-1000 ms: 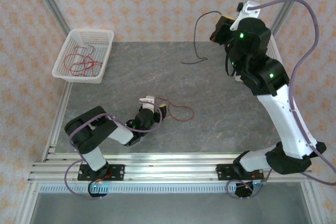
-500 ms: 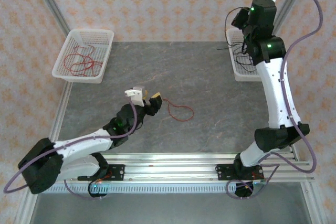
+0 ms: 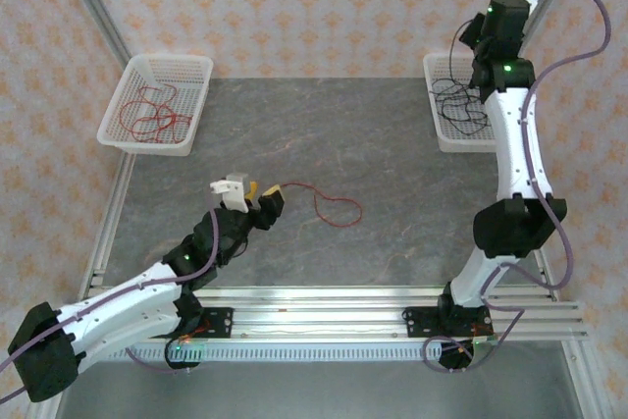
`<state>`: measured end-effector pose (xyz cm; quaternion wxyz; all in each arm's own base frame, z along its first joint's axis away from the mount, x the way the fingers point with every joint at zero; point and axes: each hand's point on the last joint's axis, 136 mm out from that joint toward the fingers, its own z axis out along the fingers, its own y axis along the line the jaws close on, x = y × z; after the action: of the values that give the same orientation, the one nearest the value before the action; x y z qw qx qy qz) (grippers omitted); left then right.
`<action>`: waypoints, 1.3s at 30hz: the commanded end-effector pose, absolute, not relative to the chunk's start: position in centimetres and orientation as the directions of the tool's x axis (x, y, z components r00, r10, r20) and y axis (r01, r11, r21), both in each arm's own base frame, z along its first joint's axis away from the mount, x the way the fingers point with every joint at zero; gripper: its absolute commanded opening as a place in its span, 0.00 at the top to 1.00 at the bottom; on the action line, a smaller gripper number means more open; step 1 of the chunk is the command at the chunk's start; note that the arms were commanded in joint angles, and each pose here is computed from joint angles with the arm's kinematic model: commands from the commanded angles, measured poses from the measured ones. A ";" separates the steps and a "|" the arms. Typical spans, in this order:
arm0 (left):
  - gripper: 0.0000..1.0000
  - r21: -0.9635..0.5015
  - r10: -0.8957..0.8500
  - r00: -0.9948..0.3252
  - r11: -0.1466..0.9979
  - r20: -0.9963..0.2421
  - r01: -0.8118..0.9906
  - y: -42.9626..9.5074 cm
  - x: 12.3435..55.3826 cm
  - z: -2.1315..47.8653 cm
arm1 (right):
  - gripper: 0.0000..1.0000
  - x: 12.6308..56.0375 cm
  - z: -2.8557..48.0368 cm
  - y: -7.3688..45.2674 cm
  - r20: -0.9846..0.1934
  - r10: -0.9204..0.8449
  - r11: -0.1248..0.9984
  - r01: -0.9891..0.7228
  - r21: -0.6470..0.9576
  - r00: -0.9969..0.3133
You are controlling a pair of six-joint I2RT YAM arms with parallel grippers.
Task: Untangle the cables
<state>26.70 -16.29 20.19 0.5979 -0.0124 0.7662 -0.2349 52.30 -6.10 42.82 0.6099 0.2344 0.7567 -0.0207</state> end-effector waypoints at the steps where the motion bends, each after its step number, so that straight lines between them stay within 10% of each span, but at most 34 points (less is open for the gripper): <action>1: 0.32 -0.401 -0.318 -0.327 0.886 -0.890 0.232 -15.9 26.0 18.5 | 1.00 53.4 42.1 -7.6 -0.944 0.310 0.873 0.427 0.234 -0.115; 25: 0.34 -0.417 -0.317 -0.389 0.885 -0.865 0.207 -17.0 25.1 20.3 | 1.00 59.0 14.0 -13.9 -0.666 0.526 0.808 0.556 0.197 -0.529; 39: 0.37 -0.421 -0.307 -0.514 0.899 -0.801 0.119 -18.4 25.4 18.4 | 0.04 59.3 18.4 -13.9 -0.698 0.539 0.795 0.557 0.238 -0.471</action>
<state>25.34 -18.44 18.57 0.5028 -0.0401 0.8331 -0.2270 60.01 -13.89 14.20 0.3778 0.3164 0.8701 -0.0060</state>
